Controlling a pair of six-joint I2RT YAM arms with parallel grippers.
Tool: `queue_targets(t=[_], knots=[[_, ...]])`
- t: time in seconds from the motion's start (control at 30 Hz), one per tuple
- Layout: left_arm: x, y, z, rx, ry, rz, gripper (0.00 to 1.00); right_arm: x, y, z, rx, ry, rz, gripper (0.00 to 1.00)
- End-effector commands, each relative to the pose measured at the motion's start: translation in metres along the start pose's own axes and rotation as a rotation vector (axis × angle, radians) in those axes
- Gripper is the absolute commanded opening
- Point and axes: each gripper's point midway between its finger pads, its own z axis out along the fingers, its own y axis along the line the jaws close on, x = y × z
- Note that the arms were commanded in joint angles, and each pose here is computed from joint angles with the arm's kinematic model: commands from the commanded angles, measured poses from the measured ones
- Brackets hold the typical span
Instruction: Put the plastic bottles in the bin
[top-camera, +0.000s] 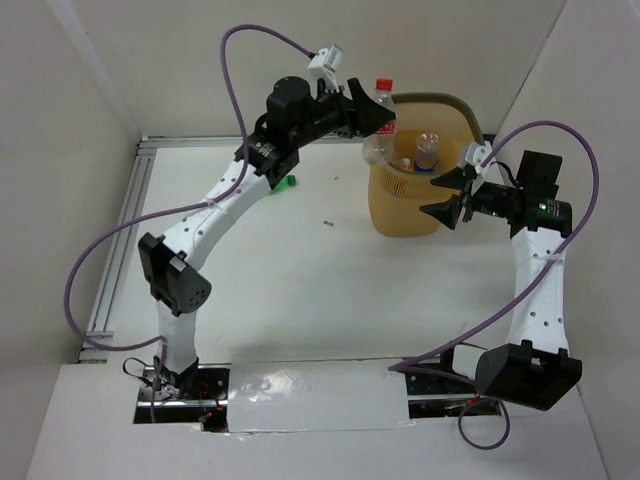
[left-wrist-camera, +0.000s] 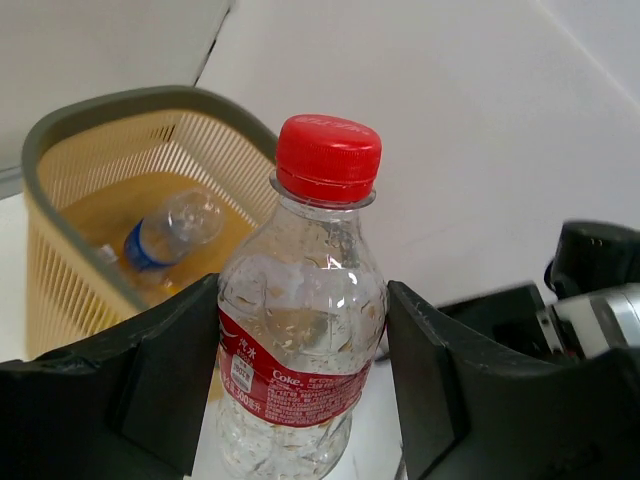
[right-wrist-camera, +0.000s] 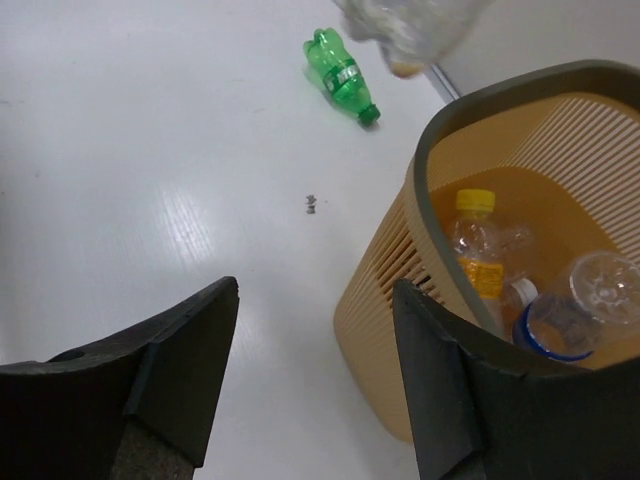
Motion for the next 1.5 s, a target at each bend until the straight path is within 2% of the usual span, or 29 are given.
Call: queue_targets(t=[0.0, 0.13, 0.2, 0.3, 0.43, 0.47, 0.5, 0.6, 0.87, 0.97, 1.07, 1.17, 1.2, 1.27, 1.3, 1.33, 1.4, 1.43, 1.47], knots=[[-0.037, -0.033, 0.024, 0.178, -0.182, -0.071, 0.23, 0.013, 0.017, -0.002, -0.020, 0.024, 0.028, 0.71], [-0.043, -0.037, 0.038, 0.246, -0.262, -0.122, 0.24, 0.018, 0.030, -0.004, -0.035, 0.033, 0.046, 0.71], [-0.040, -0.033, 0.050, 0.238, -0.283, -0.147, 0.24, 0.026, 0.037, -0.003, -0.047, 0.040, 0.064, 0.72], [-0.031, -0.020, 0.064, 0.160, -0.308, -0.113, 0.30, 0.031, 0.044, -0.004, -0.055, 0.055, 0.074, 0.74], [-0.015, 0.009, 0.077, 0.048, -0.304, -0.085, 0.46, 0.037, 0.052, -0.005, -0.070, 0.061, 0.076, 0.83], [-0.007, 0.018, 0.081, 0.018, -0.287, -0.083, 0.55, 0.037, 0.052, -0.005, -0.070, 0.061, 0.076, 0.83], [-0.007, 0.019, 0.080, 0.008, -0.278, -0.066, 0.62, 0.040, 0.054, -0.004, -0.073, 0.063, 0.086, 0.90], [0.004, 0.026, 0.085, -0.027, -0.261, -0.039, 0.82, 0.043, 0.056, -0.004, -0.079, 0.066, 0.094, 0.90], [0.010, 0.024, 0.090, -0.032, -0.239, -0.023, 0.93, 0.047, 0.057, -0.003, -0.082, 0.067, 0.094, 0.93], [0.005, 0.021, 0.088, -0.030, -0.246, 0.004, 0.95, 0.047, 0.056, -0.003, -0.079, 0.065, 0.085, 0.98], [-0.027, -0.003, 0.070, -0.001, -0.299, 0.068, 0.96, 0.047, 0.053, -0.002, -0.083, 0.065, 0.054, 1.00], [-0.038, -0.013, 0.053, -0.018, -0.289, 0.139, 0.96, 0.048, 0.056, -0.003, -0.095, 0.067, 0.020, 1.00], [-0.064, -0.017, 0.032, -0.035, -0.324, 0.158, 0.96, 0.050, 0.055, -0.003, -0.092, 0.077, 0.010, 1.00], [-0.061, 0.003, 0.016, -0.119, -0.296, 0.156, 0.97, 0.052, 0.053, -0.002, -0.089, 0.075, -0.012, 1.00], [-0.083, 0.000, -0.012, -0.155, -0.323, 0.158, 0.97, 0.053, 0.051, -0.003, -0.083, 0.082, -0.021, 1.00], [-0.066, 0.030, -0.020, -0.251, -0.290, 0.132, 0.97, 0.052, 0.048, -0.002, -0.078, 0.080, -0.037, 1.00], [-0.067, 0.063, -0.048, -0.373, -0.282, 0.096, 0.97, 0.053, 0.045, -0.002, -0.072, 0.087, -0.048, 1.00], [-0.075, 0.065, -0.070, -0.408, -0.299, 0.083, 0.97, 0.055, 0.047, 0.000, -0.080, 0.084, -0.052, 1.00], [-0.060, 0.092, -0.080, -0.488, -0.274, 0.038, 0.97, 0.057, 0.046, -0.001, -0.076, 0.096, -0.052, 1.00]])
